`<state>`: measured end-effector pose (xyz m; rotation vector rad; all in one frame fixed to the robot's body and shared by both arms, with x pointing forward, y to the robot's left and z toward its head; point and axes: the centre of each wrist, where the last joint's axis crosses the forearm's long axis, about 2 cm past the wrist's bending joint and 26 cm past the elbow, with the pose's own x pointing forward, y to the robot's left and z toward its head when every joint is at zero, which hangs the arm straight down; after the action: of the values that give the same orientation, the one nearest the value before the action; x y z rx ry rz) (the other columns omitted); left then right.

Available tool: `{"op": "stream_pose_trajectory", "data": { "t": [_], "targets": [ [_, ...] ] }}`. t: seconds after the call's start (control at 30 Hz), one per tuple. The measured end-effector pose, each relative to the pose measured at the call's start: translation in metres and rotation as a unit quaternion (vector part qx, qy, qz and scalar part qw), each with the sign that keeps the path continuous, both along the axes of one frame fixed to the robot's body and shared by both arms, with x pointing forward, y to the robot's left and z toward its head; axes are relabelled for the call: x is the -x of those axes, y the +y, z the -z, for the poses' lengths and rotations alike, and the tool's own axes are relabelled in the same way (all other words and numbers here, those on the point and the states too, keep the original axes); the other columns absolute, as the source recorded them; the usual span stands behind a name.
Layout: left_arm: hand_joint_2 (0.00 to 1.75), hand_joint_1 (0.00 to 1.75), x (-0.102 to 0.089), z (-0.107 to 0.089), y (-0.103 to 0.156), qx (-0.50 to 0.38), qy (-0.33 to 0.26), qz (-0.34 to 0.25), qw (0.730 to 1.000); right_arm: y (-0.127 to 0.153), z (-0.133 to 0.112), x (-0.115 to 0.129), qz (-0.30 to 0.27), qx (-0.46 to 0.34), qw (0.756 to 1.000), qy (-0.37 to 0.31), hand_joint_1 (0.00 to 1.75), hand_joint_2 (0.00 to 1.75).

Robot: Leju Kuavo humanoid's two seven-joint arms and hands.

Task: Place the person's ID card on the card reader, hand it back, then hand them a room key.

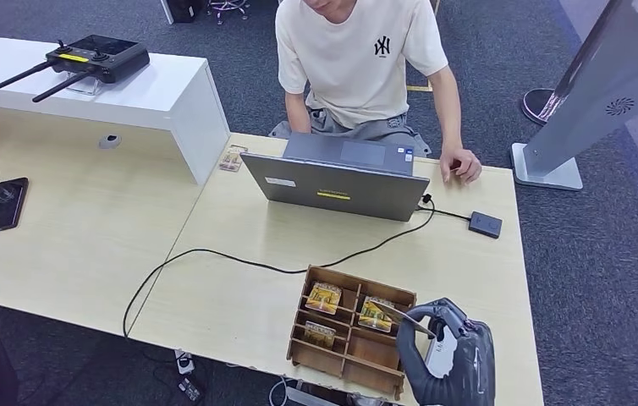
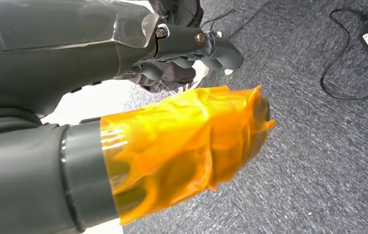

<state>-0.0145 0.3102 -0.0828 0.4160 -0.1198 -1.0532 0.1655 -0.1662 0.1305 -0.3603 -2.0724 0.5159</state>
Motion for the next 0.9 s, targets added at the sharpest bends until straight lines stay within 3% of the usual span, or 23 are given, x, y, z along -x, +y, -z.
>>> {"op": "stream_pose_trajectory", "data": {
  "t": [0.9],
  "targets": [
    [0.0,0.0,-0.003,0.0,0.007,-0.009,-0.012,0.014,1.0,0.002,-0.014,-0.002,0.038,-0.007,0.999,-0.026,1.75,1.75]
  ]
}}
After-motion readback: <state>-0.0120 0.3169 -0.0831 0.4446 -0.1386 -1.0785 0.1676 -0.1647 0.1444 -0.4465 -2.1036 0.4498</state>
